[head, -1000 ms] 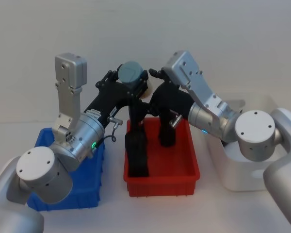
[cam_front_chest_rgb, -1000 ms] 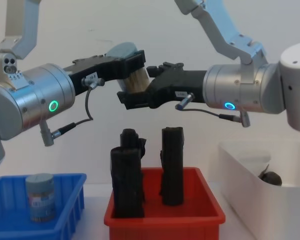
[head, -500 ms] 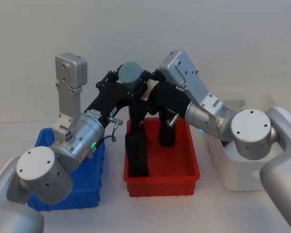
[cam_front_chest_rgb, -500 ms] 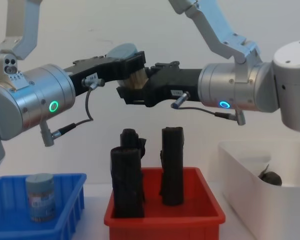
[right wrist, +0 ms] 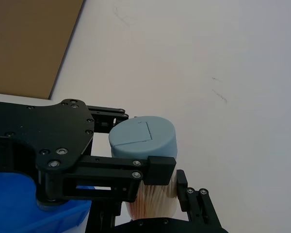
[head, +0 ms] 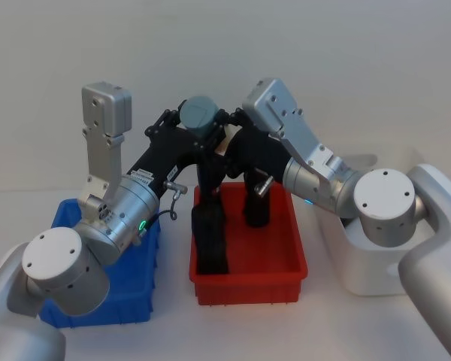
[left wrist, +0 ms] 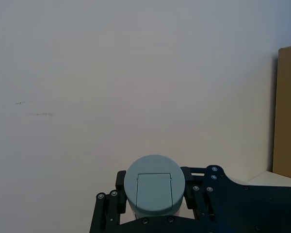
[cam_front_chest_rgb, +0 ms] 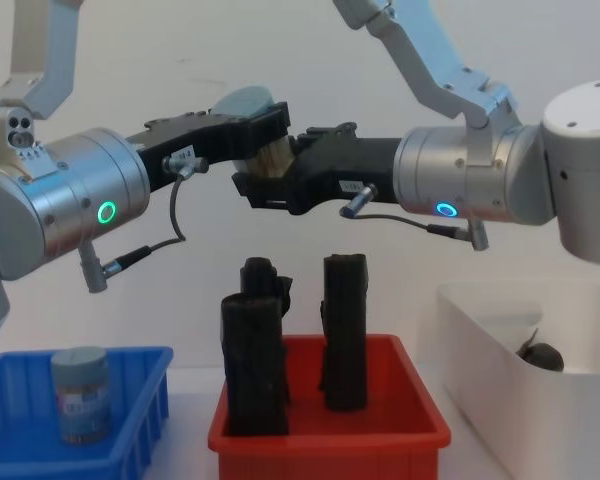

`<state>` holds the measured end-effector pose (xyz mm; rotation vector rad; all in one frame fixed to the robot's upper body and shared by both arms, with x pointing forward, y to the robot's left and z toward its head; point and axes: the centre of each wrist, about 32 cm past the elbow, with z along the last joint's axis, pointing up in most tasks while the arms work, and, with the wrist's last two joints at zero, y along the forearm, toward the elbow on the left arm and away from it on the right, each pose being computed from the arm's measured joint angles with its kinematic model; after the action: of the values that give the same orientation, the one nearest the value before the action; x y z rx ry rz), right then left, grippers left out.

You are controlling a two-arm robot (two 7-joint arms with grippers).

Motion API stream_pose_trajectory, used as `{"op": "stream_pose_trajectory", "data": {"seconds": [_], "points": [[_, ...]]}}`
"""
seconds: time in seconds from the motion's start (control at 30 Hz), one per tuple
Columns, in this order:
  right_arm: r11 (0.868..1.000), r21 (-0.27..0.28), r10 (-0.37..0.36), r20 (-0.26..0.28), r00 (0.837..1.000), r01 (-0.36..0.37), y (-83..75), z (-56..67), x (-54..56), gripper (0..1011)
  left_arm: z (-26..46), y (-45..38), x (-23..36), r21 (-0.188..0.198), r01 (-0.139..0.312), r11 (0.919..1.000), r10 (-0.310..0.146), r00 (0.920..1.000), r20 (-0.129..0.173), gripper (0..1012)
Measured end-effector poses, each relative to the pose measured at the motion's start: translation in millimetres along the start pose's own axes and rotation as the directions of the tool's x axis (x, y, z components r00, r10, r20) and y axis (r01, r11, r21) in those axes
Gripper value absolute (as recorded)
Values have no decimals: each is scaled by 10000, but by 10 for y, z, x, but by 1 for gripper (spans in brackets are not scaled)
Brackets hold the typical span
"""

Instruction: Pick the cotton swabs from the blue box and place them into the white box.

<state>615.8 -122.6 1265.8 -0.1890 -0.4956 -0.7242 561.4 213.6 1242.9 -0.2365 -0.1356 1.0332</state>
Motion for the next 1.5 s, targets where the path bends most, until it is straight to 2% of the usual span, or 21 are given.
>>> {"op": "stream_pose_trajectory", "data": {"seconds": [0.17,0.3,0.37,0.4,0.57,0.93,1.23,1.37,1.5], "points": [[10000,1,-2,5,10000,2,2,1,-1,645,0,0,0,3,6,10000,-6,10000,0,671],[10000,13,-14,12,10000,14,4,3,-1,645,-3,0,-3,20,25,10000,-25,10000,-8,781],[10000,15,-13,12,10000,13,5,4,-1,645,-2,0,-3,20,24,10000,-24,10000,-7,875],[10000,15,-12,12,10000,12,5,4,-1,645,-2,0,-3,20,24,10000,-24,10000,-7,875],[10000,-41,-91,-14,10000,91,-5,-8,-6,645,-2,0,-2,20,23,10000,-23,10000,-7,1003],[9953,-517,-842,-383,9957,822,-108,-107,-63,645,-1,0,-1,14,19,10000,-19,10000,-5,1004],[9775,-1042,-1929,-931,9768,1832,-241,-212,-99,645,-1,0,-1,10,16,10000,-16,10000,-3,1004],[9639,-1282,-2490,-1224,9607,2335,-304,-260,-113,645,-1,0,-1,9,16,10000,-16,10000,-3,1004],[9444,-1545,-3137,-1588,9362,2902,-381,-311,-124,645,-1,0,-1,9,16,10000,-16,10000,-4,1004]]}}
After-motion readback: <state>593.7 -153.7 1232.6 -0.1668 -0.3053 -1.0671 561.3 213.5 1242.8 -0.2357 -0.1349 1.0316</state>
